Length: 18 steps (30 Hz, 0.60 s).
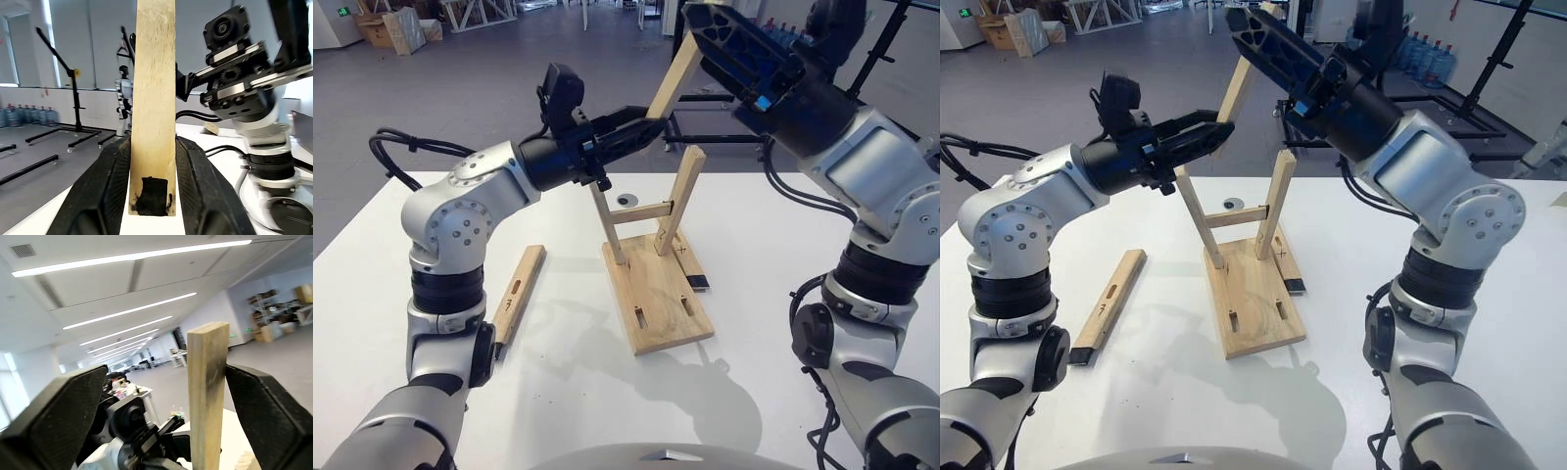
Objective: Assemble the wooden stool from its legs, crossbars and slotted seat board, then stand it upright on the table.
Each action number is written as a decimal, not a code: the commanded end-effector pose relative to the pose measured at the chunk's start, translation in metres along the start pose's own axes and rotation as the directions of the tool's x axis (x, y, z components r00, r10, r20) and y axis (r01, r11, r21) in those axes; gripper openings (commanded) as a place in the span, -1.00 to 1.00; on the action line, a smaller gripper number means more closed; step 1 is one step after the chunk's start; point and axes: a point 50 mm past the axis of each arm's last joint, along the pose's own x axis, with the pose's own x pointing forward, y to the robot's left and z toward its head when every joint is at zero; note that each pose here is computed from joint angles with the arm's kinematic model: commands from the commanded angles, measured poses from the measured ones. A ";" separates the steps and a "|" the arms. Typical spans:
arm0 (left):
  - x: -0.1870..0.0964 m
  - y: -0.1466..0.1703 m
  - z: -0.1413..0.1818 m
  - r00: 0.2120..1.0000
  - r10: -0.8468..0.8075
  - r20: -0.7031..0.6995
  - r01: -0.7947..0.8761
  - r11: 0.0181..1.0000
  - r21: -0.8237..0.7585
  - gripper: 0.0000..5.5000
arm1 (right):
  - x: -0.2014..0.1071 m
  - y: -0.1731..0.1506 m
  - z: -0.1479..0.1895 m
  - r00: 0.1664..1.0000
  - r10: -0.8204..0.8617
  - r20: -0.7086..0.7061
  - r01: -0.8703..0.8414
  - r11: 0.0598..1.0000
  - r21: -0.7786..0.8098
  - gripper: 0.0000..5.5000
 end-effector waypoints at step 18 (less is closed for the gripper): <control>0.003 0.000 -0.023 0.975 0.218 0.040 -0.217 0.905 0.366 -0.53 | 0.024 -0.023 -0.024 0.951 -0.305 0.051 0.302 0.951 0.061 -0.01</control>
